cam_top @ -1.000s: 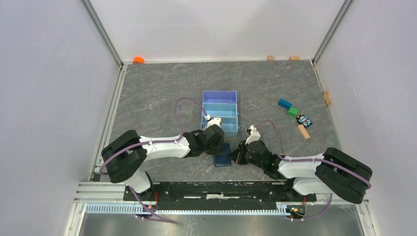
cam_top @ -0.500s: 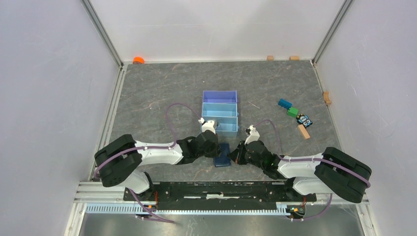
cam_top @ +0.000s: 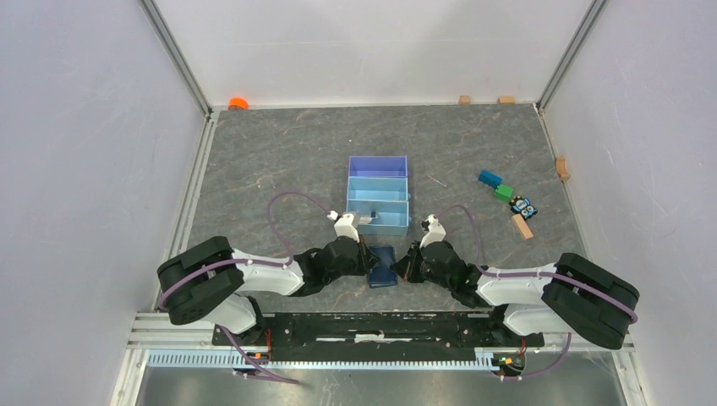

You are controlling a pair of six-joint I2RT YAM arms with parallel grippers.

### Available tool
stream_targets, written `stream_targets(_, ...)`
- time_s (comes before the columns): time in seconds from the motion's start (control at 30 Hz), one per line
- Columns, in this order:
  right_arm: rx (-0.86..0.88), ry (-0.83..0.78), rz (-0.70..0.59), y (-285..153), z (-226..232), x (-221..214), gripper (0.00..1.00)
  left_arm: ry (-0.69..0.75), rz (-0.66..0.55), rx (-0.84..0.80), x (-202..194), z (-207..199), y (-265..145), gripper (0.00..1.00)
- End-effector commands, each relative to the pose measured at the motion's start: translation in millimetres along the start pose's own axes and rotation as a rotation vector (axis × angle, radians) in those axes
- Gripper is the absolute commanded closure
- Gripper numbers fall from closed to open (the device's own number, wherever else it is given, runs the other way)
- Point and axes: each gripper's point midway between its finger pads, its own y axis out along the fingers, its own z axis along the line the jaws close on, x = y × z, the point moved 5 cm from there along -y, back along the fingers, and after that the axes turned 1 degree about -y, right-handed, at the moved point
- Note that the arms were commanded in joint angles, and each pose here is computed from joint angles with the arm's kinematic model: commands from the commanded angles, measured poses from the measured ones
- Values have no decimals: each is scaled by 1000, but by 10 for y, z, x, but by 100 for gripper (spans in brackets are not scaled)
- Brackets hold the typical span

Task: Put the credit cards into the card holder
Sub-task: Close the card holder at the center of the board.

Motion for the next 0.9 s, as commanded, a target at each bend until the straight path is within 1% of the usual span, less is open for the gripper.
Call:
stream_targets(0.0, -287, -107, 93, -105, -603, -251, 100, 78, 224, 228, -603, 672, -214, 98)
stream_targets(0.37, -304, -113, 97, -89, -600, -237, 100, 112, 194, 341, -687, 752, -275, 98)
stream_targets(0.53, -313, -115, 103, -80, -589, -227, 100, 112, 216, 424, -751, 795, -276, 98)
stream_targets(0.67, -328, -120, 111, -54, -564, -204, 100, 147, 253, 487, -805, 773, -289, 98)
stream_targets(0.73, -330, -122, 115, -38, -535, -184, 100, 163, 248, 502, -807, 740, -309, 98)
stream_targets(0.87, -337, -132, 122, -22, -485, -145, 100, 147, 226, 527, -831, 725, -399, 98)
